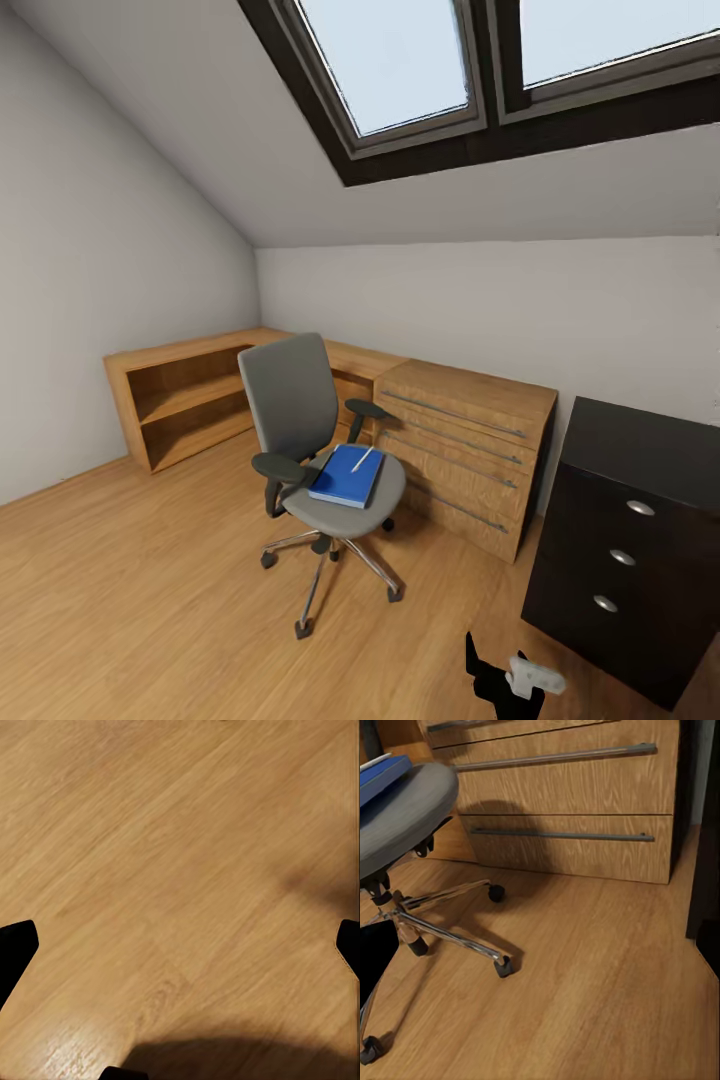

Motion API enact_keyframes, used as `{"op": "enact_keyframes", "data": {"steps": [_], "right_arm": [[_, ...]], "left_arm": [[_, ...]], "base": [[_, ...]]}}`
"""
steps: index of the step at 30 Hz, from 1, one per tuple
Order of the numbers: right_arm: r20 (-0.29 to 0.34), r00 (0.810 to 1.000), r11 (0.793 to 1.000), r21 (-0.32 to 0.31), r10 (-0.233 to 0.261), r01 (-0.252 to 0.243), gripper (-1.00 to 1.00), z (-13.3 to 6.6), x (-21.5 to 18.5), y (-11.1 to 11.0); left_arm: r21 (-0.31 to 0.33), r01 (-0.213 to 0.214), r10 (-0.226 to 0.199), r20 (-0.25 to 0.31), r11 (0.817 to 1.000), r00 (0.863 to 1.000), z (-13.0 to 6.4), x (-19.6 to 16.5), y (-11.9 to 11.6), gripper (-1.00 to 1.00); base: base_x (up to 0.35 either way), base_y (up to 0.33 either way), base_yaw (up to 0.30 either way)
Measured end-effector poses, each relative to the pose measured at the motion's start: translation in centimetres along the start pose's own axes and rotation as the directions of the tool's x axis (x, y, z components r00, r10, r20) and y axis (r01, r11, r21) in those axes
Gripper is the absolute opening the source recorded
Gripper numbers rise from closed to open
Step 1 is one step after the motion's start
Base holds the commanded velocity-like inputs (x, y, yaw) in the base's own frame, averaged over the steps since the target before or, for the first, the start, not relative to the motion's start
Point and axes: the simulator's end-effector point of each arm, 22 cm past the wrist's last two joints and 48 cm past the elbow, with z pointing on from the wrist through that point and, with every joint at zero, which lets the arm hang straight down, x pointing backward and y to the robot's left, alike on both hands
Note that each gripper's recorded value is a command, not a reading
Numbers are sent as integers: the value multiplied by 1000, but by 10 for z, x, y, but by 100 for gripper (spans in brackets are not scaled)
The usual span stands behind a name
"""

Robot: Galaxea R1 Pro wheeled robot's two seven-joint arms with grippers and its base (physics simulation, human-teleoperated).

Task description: In the bedroom, organize the workspace by keeping the computer under the desk, ensuring the monitor is on the desk, placing the keyboard on the desk next to the monitor, placing the mouse on the desk next to the keyboard, moving the folder from the swivel chair onto the desk next to the mouse, stacking the notebook on top of the folder with the pen on top of the notebook, and positioning the swivel chair next to the desk.

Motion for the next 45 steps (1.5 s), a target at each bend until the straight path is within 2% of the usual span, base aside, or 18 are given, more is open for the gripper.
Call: {"op": "enact_keyframes", "data": {"steps": [28, 38, 45], "right_arm": [[25, 1000, 1000, -11, 0, 0, 100, -7, -64, 17], [-2, 1000, 1000, -16, 2, -2, 100, -9, -78, 22], [2, 1000, 1000, -21, 0, 0, 100, -11, -93, 27]], "left_arm": [[5, 4, -4, 18, 1000, 1000, -38, -46, -1, 100], [7, 5, -6, 27, 1000, 1000, -51, -63, -1, 100], [8, 6, -6, 35, 1000, 999, -61, -74, -1, 100]], "base": [[0, 0, -234], [0, 0, -244], [0, 0, -244]]}}
